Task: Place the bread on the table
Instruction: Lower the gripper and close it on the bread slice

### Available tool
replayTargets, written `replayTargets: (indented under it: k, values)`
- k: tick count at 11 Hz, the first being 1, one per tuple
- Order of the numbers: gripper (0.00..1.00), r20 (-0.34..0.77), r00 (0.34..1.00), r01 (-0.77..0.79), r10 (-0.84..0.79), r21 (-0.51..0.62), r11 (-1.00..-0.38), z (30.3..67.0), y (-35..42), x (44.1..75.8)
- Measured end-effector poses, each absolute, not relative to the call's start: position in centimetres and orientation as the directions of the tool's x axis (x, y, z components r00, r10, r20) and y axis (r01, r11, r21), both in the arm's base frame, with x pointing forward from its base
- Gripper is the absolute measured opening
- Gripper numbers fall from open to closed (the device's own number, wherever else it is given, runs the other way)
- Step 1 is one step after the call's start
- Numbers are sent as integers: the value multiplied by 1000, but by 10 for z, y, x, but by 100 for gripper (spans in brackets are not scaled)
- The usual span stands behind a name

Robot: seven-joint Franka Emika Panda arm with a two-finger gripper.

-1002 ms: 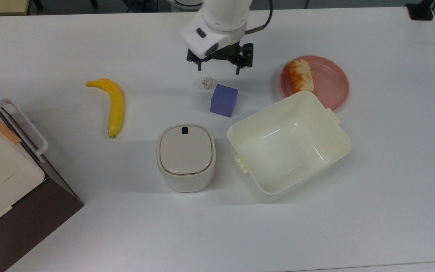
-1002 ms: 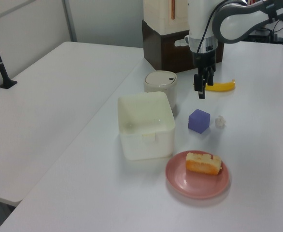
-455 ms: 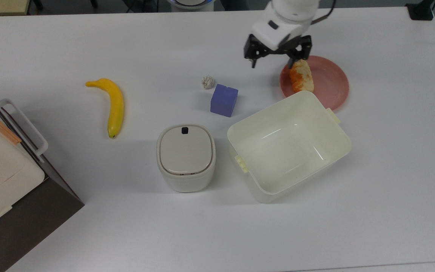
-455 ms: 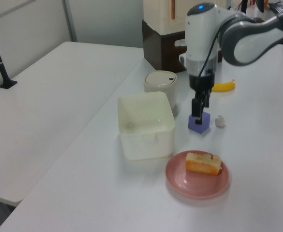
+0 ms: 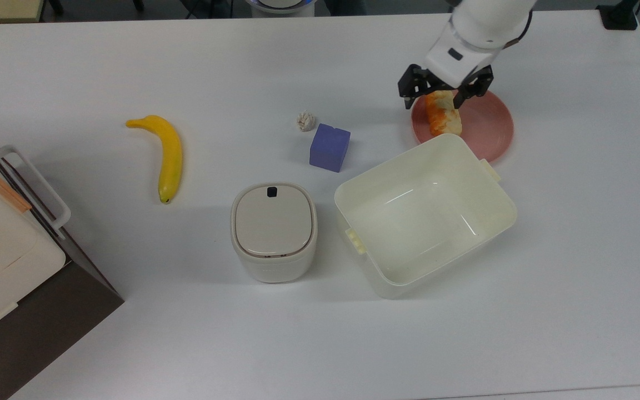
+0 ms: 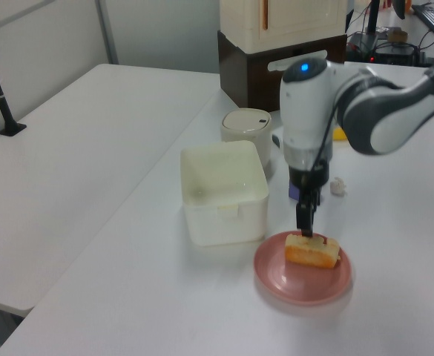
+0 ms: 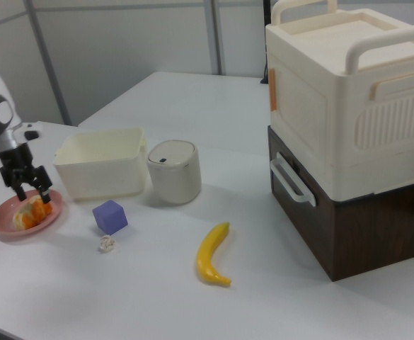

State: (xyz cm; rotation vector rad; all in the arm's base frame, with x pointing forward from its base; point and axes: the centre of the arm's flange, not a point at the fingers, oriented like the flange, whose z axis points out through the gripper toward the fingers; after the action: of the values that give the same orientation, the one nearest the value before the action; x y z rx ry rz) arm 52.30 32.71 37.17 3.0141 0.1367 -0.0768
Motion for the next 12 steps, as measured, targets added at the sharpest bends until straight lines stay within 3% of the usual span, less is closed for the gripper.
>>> replayTargets:
  k: [4,6,7,10,12]
  values:
    - [100,-68,994,92,82,160,-983,337,363,512]
    - [91,-73,994,96,84,180,-979,326,363,516]
    - [82,-70,993,102,90,189,-977,323,362,517]
    - [31,-55,994,100,91,181,-978,330,367,520]
    - [9,-22,996,90,88,163,-983,350,368,526]
